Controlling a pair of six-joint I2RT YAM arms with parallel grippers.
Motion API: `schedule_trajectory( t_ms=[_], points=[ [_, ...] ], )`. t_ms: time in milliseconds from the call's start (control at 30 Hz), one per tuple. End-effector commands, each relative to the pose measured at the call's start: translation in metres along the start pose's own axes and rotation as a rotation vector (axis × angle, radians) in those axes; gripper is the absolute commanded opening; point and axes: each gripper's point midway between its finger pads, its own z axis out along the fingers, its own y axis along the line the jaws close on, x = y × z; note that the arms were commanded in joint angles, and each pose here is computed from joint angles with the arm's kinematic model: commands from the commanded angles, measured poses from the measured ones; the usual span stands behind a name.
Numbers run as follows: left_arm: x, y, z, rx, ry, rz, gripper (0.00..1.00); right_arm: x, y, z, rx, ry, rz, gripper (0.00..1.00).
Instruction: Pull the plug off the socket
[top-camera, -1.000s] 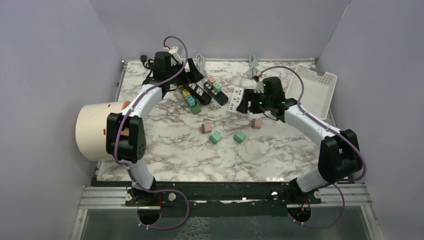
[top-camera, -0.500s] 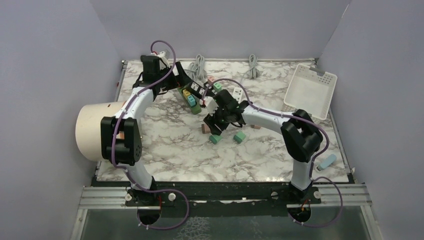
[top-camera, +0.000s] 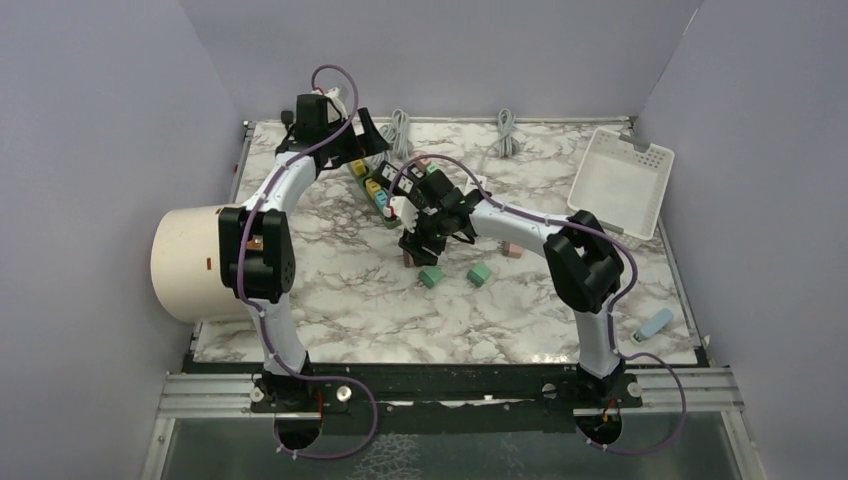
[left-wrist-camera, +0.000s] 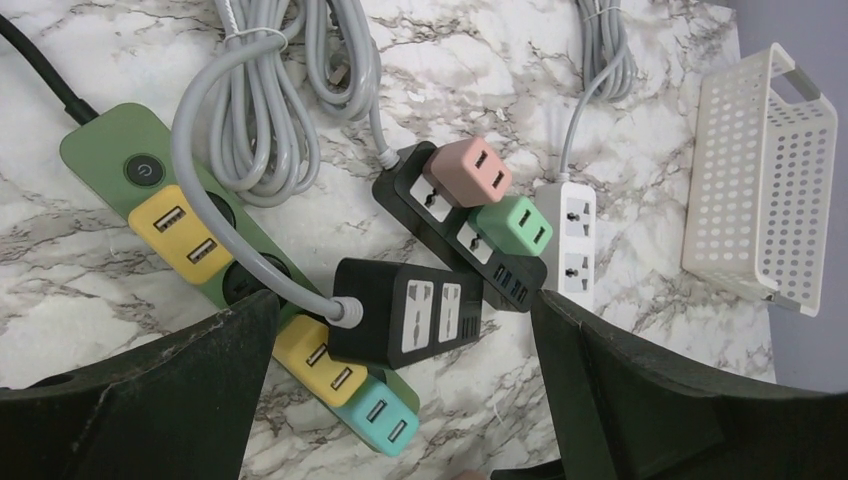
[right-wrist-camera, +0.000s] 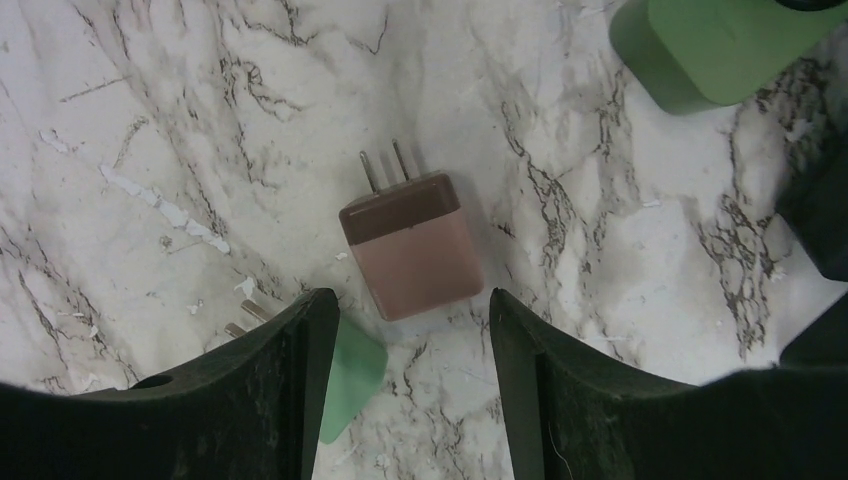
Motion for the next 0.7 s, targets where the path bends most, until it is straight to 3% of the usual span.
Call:
schedule_trajectory(
  t_ms=[0,167,667],
  points=[
    [0.011,0.009,0.013,-0.009,0.054,-0.025,0.99,0.006,0.011,0.010,-0.092,0.043,-0.040,0.61],
    [0.020,0.028,0.021,-0.081,0.069,-0.042,0.99,0.000,0.007,0.017,-0.095,0.033,-0.055,0.61],
    [0.021,0.036,0.050,-0.086,0.106,-0.081,0.97,0.006,0.012,0.035,-0.151,0.062,-0.054,0.58]
  ],
)
